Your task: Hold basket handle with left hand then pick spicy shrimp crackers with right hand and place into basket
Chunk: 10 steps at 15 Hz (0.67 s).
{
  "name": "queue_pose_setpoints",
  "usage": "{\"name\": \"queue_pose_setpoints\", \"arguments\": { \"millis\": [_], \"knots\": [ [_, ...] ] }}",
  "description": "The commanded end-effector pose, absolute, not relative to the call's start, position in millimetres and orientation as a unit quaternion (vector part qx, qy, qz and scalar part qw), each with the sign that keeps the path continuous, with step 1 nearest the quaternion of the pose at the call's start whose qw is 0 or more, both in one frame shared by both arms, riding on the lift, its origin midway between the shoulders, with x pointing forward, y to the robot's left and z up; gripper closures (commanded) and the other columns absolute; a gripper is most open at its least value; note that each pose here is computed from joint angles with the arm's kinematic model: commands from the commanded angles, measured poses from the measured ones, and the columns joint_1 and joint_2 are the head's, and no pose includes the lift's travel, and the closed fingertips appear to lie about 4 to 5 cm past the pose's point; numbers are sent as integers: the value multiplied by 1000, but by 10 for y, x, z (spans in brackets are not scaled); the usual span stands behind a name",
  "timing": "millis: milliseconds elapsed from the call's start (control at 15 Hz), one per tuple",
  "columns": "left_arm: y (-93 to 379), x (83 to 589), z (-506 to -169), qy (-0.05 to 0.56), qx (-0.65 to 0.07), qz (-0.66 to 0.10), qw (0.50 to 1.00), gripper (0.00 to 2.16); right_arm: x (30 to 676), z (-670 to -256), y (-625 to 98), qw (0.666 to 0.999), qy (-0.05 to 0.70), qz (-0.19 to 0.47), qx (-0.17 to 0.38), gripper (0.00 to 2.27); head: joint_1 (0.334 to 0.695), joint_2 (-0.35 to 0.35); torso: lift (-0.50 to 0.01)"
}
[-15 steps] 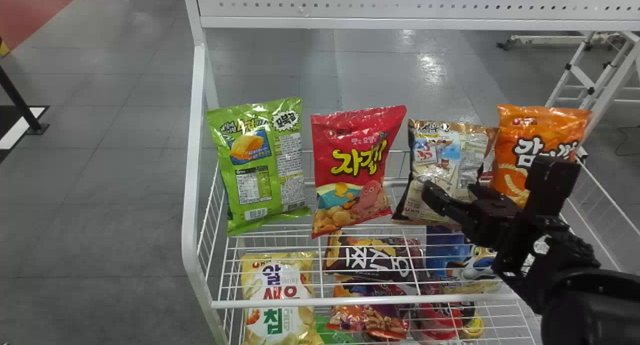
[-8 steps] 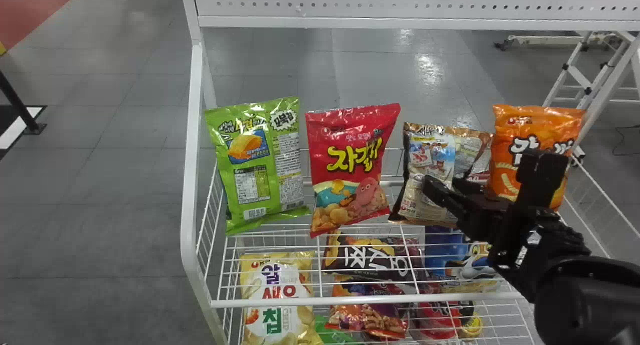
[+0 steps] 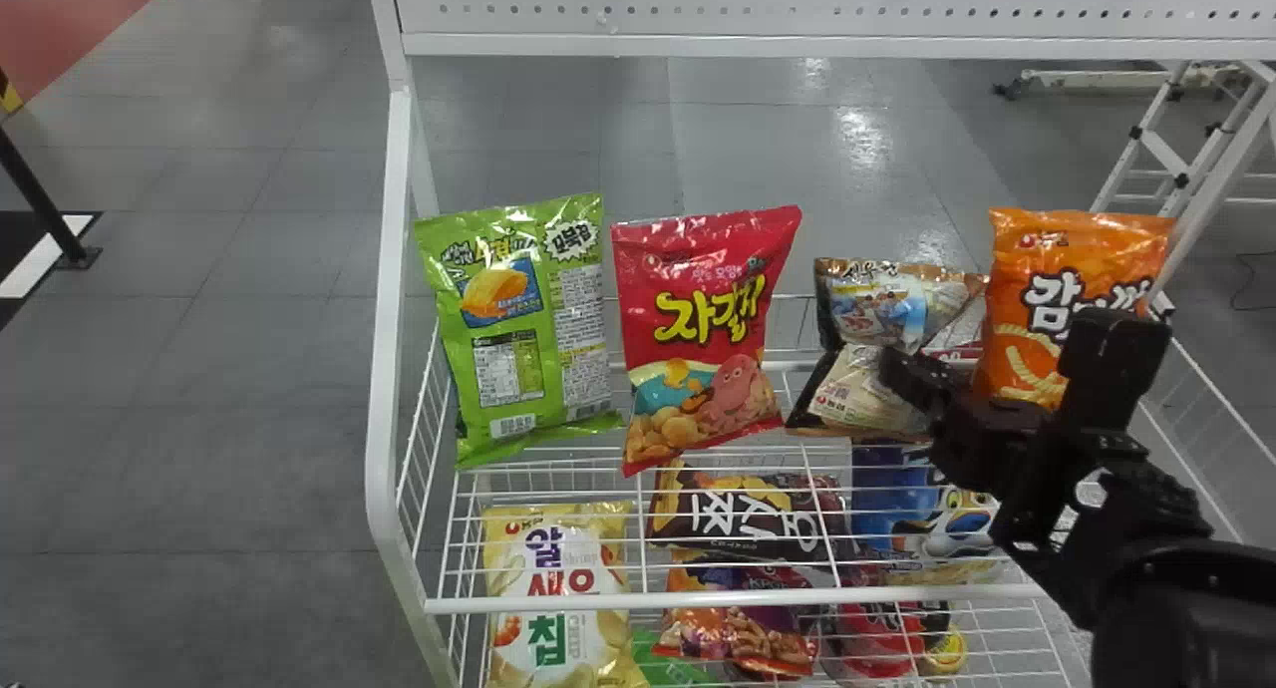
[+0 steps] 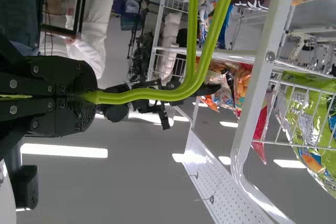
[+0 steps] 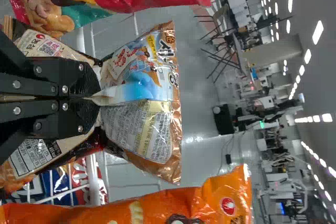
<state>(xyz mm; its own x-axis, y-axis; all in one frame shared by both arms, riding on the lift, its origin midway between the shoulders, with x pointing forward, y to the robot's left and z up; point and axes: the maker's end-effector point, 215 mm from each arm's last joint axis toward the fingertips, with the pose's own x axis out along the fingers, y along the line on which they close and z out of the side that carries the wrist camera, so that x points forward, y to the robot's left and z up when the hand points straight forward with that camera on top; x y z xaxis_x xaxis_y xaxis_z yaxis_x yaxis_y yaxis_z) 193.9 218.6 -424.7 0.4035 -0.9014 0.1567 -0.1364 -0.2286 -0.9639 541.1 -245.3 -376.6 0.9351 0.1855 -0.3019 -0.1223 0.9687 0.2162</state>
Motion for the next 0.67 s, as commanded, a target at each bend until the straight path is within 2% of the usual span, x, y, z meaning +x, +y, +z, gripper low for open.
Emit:
{"name": "queue_pose_setpoints", "arguments": {
  "millis": [0, 600],
  "knots": [
    [2193, 1949, -4218, 377, -682, -394, 488, 2148, 5315, -3652, -2464, 981, 152, 77, 89, 2189, 695, -41, -10],
    [2192, 1952, -4214, 378, -682, -395, 487, 2148, 4644, -3269, -2487, 985, 160, 45, 45, 2189, 695, -49, -10]
  ]
}}
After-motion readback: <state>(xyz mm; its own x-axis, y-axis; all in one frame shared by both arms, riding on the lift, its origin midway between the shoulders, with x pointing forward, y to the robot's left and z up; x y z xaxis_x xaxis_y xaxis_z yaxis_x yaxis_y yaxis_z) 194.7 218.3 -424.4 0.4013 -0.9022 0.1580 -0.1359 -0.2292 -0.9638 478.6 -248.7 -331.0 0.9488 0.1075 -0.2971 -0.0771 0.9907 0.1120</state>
